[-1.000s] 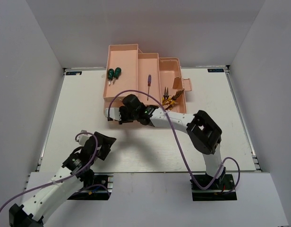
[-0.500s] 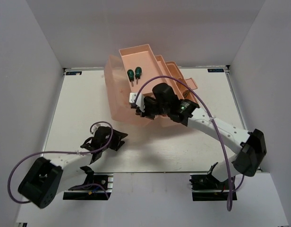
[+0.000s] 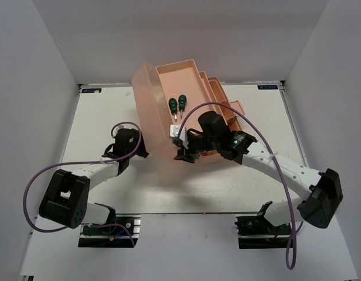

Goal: Sort the tools into containers

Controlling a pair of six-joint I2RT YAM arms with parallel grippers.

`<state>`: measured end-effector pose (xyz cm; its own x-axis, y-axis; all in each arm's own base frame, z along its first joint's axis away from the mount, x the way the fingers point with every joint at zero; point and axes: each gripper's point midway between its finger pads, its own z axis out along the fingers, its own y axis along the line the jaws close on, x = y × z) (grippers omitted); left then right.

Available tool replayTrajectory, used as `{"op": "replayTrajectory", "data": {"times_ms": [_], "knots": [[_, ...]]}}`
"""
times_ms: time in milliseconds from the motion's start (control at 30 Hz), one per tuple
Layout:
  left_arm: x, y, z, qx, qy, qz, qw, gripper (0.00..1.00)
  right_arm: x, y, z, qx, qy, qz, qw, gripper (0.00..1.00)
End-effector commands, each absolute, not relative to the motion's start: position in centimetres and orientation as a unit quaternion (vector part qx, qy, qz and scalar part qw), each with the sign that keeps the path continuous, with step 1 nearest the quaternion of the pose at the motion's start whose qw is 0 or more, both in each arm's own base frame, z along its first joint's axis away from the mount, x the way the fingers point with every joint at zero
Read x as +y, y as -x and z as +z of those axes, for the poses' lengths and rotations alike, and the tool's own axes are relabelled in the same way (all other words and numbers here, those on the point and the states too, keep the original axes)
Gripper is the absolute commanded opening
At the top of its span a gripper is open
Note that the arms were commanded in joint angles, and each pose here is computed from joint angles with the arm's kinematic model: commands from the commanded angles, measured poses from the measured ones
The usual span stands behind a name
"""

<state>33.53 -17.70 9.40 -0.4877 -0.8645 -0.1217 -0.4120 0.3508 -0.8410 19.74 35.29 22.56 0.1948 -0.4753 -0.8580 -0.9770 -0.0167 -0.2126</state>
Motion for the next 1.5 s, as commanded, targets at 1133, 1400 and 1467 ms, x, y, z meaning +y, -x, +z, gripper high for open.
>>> {"op": "replayTrajectory", "data": {"times_ms": [1133, 1400, 1467], "knots": [[-29.2, -45.4, 22.0, 0.822, 0.092, -0.499, 0.259, 0.52, 9.5, -34.0, 12.2, 0.931, 0.124, 0.143, 0.313, 0.00], [-34.5, -41.5, 20.4, 0.819, -0.011, -0.550, 0.162, 0.51, 13.3, -37.9, 11.4, 0.913, 0.103, 0.306, 0.249, 0.00], [-34.9, -40.9, 20.1, 0.818, -0.017, -0.554, 0.154, 0.51, 13.6, -39.0, 11.2, 0.909, 0.096, 0.323, 0.244, 0.00]]}}
